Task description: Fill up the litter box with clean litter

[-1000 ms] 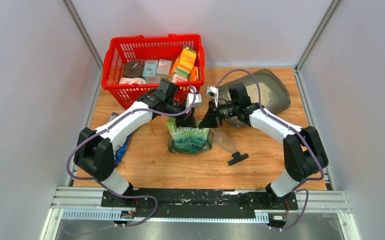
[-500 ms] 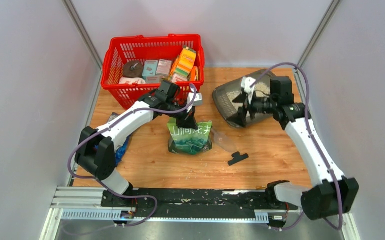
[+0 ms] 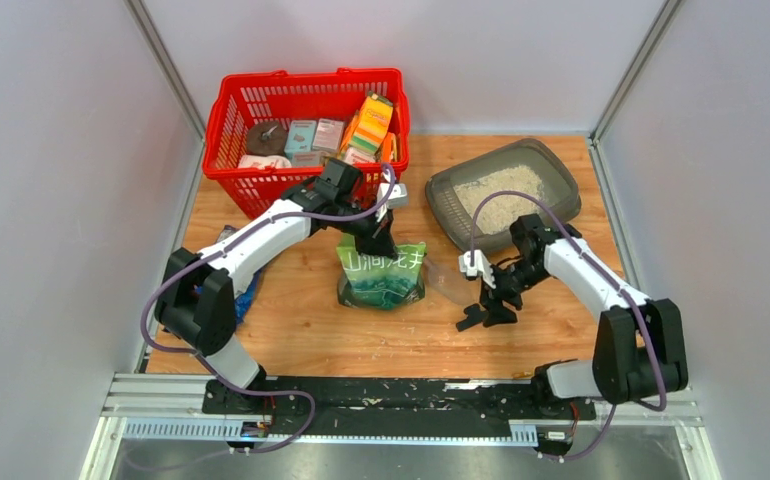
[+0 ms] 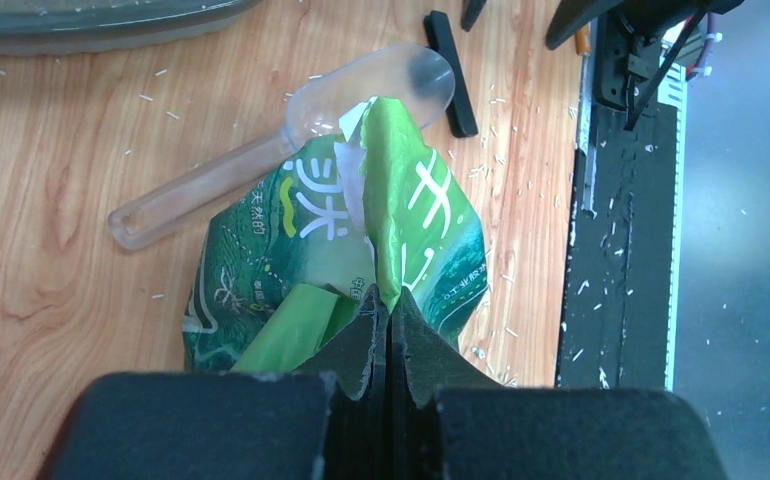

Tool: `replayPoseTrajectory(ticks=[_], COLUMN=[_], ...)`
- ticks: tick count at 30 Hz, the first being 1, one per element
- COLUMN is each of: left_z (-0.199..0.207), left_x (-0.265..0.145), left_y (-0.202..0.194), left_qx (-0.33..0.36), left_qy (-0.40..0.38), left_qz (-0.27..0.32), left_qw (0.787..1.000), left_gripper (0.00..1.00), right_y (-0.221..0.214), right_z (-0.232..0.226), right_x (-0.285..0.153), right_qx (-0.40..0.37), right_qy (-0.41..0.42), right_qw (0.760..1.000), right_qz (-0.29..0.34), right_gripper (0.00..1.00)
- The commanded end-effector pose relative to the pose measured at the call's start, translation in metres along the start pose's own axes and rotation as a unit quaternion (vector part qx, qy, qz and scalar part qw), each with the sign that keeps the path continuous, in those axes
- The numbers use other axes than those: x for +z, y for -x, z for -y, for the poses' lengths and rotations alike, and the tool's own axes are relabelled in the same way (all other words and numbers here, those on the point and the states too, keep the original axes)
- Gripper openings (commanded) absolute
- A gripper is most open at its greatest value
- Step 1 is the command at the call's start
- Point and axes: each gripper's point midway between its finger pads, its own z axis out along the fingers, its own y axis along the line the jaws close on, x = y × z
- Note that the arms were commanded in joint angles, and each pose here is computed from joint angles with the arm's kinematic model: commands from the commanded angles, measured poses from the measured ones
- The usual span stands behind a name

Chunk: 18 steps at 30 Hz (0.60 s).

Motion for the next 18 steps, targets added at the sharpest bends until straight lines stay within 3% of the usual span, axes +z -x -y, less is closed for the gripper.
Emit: replayPoseTrajectory(ticks=[1,8,18], left_z=[0.005,0.007,0.004], left_x=[0.006,0.006,0.007], left_y=[0.018,0.016,0.016], left_qx=[0.015,0.012,0.012], left_qy=[-0.022,-0.024,-0.022], left_qz=[0.018,0.013,0.012], left_qw=[0.999,1.0,1.0], left_gripper=[0.0,0.0,0.0], right_y=[-0.004,-0.002,-0.017], right_z=[0.036,0.065,0.064], right_x=[0.01,0.013,0.016], right_qx=[-0.047,-0.027,-0.009], right_qy=[-0.022,-0.018,0.035], right_qw=[0.999,0.999,0.998], right_qz=[0.0,-0.008,-0.049], right_gripper=[0.61,0.55,0.48])
